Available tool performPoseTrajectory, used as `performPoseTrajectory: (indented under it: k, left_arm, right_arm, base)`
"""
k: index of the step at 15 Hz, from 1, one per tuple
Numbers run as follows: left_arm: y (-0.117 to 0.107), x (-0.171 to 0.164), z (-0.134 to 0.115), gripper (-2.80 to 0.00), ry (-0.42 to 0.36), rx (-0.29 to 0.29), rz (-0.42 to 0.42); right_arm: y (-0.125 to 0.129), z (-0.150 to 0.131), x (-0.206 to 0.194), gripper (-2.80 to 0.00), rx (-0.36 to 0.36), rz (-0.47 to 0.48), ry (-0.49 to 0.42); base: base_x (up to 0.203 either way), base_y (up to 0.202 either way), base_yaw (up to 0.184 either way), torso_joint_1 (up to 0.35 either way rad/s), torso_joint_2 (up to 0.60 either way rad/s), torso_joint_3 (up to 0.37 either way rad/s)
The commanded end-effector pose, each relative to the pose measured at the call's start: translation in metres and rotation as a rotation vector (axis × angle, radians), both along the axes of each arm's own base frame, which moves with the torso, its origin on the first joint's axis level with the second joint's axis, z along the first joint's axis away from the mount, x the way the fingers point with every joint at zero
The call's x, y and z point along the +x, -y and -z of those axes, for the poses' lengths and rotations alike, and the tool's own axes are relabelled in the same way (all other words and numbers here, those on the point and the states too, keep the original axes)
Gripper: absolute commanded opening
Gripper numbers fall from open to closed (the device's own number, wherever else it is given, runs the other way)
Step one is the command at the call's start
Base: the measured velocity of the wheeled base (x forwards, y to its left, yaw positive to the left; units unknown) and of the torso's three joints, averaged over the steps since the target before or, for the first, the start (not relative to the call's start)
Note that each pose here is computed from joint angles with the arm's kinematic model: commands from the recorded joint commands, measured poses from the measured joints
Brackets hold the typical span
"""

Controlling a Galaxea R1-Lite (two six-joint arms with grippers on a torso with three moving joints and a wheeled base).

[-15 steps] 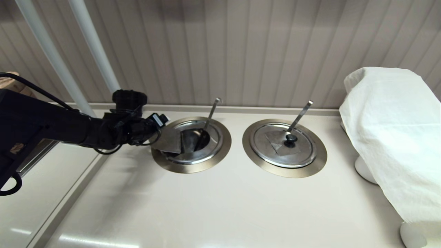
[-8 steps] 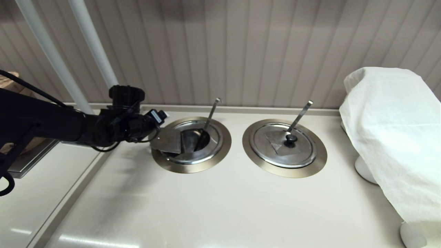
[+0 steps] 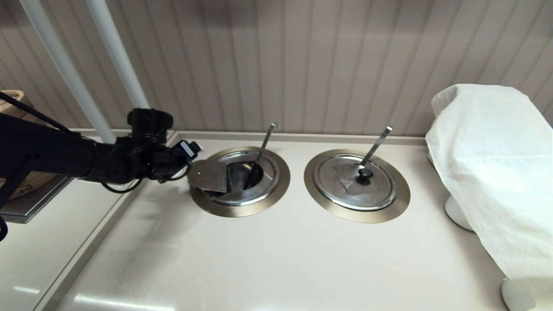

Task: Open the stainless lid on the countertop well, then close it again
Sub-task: Close the lid

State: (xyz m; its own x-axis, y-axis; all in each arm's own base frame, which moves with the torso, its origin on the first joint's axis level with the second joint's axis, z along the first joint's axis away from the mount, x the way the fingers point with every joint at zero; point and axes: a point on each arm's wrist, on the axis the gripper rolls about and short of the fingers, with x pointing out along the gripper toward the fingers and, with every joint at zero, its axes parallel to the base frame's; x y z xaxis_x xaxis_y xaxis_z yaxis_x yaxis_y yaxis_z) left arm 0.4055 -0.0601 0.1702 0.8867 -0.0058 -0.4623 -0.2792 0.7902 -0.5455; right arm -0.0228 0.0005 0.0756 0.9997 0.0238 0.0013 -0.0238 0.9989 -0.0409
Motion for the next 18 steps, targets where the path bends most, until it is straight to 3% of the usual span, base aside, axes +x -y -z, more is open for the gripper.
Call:
performPoseTrajectory:
  k: [1, 9, 18]
  left_arm:
    - [0.0, 0.003, 0.008, 0.0, -0.018, -0.002, -0.003]
    - [0.007, 0.02, 0.031, 0.0, -0.051, -0.005, 0.02]
    - [0.031, 0.017, 0.009, 0.0, 0.01, -0.037, 0.091]
  right_arm:
    - [0.0, 0.0, 0.0, -2.8, -0.001, -0.001, 0.0]
    - [0.0, 0.0, 0.0, -2.8, -0.001, -0.001, 0.0]
    - [0.0, 0.0, 0.0, -2.8, -0.001, -0.001, 0.0]
  base:
    - [0.0, 0.0, 0.0, 0.0, 0.0, 0.0]
    - [0.0, 0.0, 0.0, 0.0, 0.0, 0.0]
    - [0.0, 0.0, 0.0, 0.0, 0.0, 0.0]
